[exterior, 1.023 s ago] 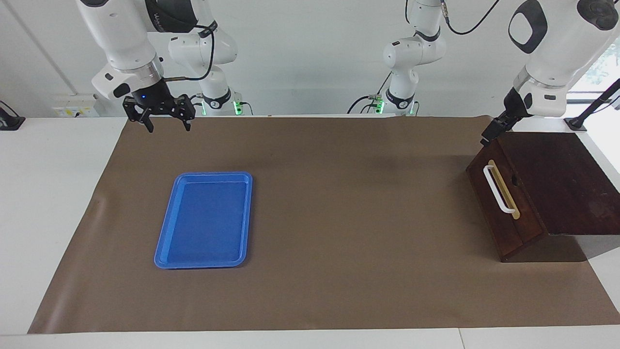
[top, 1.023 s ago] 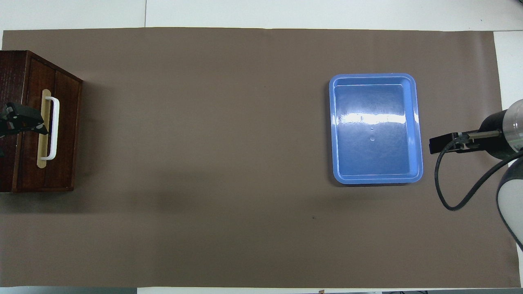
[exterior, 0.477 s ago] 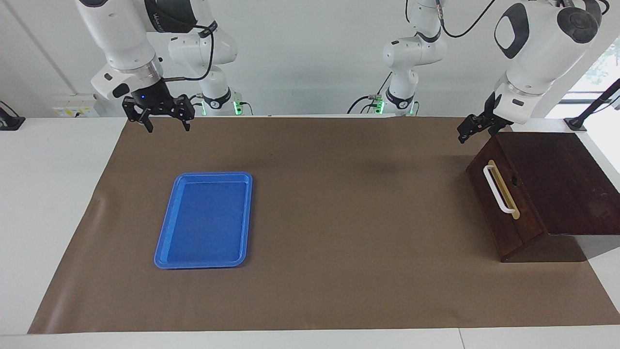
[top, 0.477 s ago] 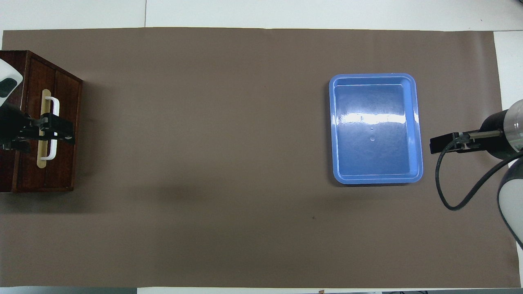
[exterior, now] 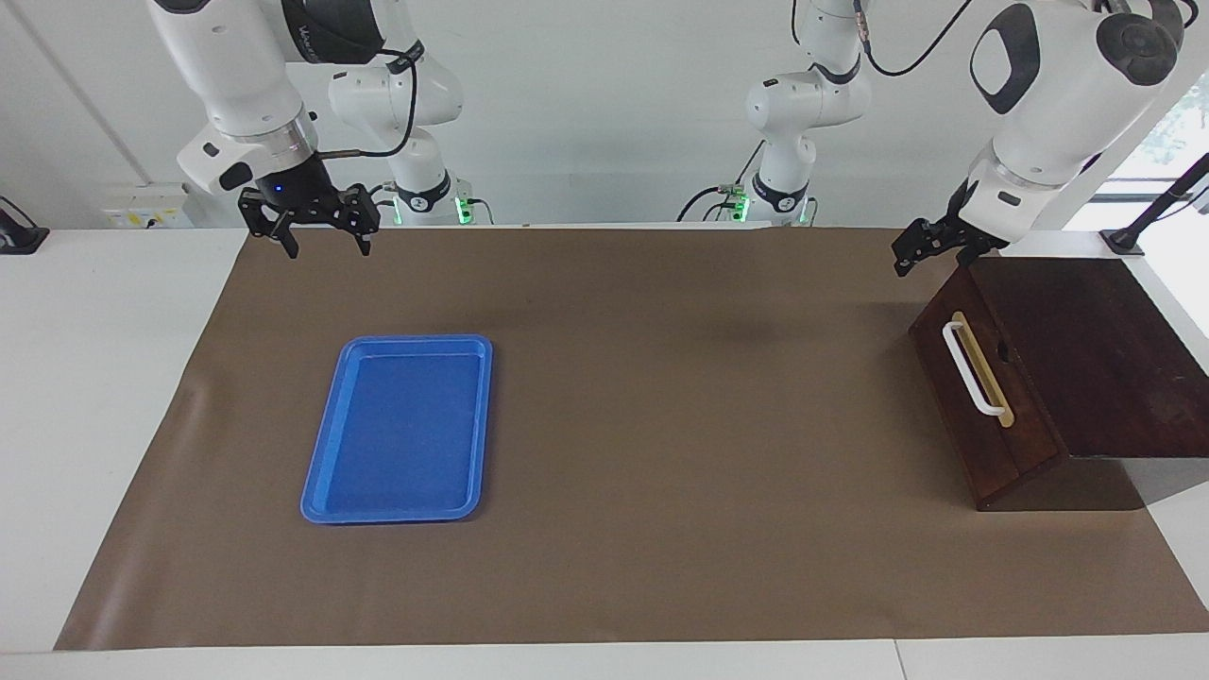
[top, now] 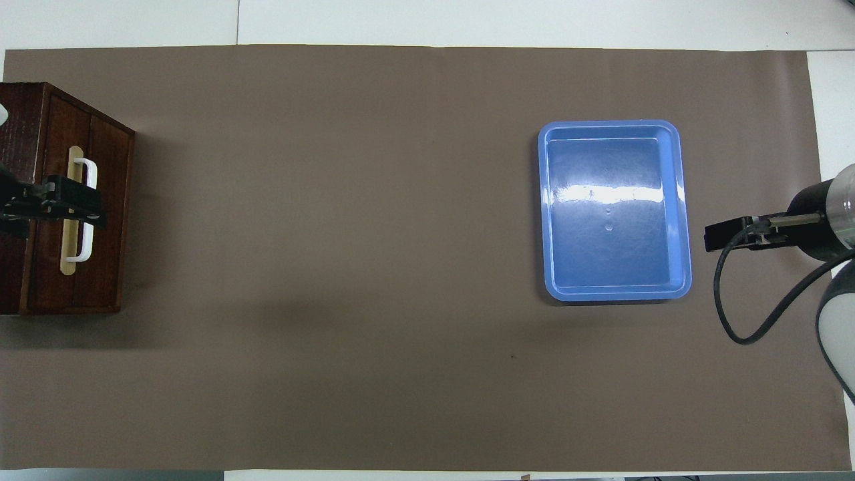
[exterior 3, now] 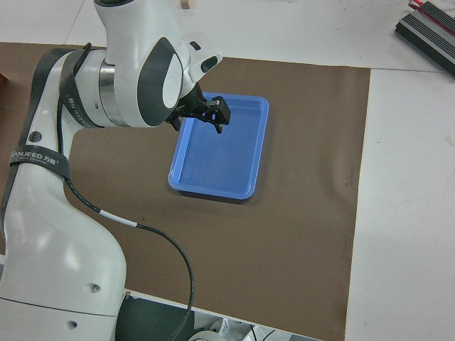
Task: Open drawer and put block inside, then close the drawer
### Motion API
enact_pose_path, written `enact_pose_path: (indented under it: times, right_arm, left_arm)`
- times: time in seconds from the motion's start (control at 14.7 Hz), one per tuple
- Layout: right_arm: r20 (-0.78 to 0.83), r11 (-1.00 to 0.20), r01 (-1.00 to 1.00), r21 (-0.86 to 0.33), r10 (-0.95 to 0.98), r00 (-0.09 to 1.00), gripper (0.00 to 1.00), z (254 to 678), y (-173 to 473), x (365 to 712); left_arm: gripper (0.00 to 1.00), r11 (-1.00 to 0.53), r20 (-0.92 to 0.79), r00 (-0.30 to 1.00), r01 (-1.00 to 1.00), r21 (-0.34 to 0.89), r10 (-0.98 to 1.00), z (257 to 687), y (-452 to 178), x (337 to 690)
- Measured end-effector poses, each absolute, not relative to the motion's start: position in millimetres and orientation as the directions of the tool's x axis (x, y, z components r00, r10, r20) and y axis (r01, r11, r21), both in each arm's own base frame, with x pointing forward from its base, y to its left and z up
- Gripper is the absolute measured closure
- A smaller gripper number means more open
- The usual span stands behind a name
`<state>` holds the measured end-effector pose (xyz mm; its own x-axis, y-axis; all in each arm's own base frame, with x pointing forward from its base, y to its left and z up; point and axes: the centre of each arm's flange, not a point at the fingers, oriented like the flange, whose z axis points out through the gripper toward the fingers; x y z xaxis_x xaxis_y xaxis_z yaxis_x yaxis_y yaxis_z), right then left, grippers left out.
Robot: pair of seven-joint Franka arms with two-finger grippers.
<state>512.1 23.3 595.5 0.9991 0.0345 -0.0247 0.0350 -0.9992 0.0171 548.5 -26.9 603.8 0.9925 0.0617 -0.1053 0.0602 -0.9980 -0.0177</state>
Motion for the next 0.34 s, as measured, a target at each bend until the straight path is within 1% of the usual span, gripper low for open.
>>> enact_pose_path:
  times: [0.34]
  right_arm:
    - [-0.021,-0.999,0.035,0.017,0.035,0.999,0.00,597.2,23.2,511.2]
  left_arm:
    - [0.00,-0.998,-0.099,0.993,0.059,-0.016,0.060,604.1,-24.5,549.9]
